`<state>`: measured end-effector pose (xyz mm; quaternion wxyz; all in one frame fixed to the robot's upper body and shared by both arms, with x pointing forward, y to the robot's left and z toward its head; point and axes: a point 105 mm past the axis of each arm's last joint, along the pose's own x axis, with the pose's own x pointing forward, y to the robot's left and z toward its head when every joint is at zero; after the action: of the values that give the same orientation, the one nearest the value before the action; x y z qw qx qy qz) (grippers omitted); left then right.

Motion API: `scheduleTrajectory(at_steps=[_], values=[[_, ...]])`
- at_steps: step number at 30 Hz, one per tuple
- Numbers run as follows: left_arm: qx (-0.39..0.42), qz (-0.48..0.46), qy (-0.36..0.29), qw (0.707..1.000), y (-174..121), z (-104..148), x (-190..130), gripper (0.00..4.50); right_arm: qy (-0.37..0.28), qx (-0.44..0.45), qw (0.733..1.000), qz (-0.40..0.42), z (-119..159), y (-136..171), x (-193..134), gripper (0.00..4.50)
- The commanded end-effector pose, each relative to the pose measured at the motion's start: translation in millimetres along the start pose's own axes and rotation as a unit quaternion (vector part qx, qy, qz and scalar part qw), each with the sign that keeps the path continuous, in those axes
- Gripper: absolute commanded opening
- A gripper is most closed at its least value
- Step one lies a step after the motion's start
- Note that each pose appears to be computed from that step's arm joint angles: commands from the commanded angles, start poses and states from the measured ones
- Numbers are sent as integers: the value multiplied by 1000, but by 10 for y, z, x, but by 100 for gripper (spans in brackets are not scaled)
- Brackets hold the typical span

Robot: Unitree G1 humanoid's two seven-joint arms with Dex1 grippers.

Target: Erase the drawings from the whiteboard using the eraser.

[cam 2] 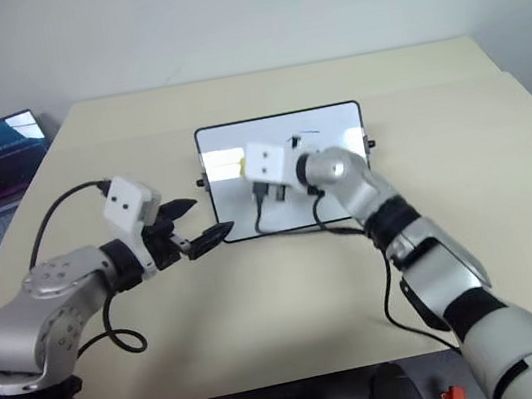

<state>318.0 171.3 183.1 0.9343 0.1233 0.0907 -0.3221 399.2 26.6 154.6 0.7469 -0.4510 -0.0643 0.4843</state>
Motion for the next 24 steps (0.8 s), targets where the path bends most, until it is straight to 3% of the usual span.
scheduleTrajectory(at_steps=[1, 4, 9, 16, 24], values=[[23, 7, -23, 999, 3, 156, -64, 450, 37, -1, 999, 37, -183, 207, -35, 96], [23, 7, -22, 999, 6, 154, -65, 450, 41, 3, 999, 14, -185, 113, -59, 96], [26, 7, -23, 999, 7, 167, -51, 450, 45, 0, 997, -67, -124, -301, -106, 96], [27, 4, -25, 999, -5, 178, -39, 450, 16, -18, 987, -156, 137, -808, -243, 96], [28, 1, -26, 999, -16, 184, -26, 450, -5, -22, 987, -159, 266, -834, -243, 96]])
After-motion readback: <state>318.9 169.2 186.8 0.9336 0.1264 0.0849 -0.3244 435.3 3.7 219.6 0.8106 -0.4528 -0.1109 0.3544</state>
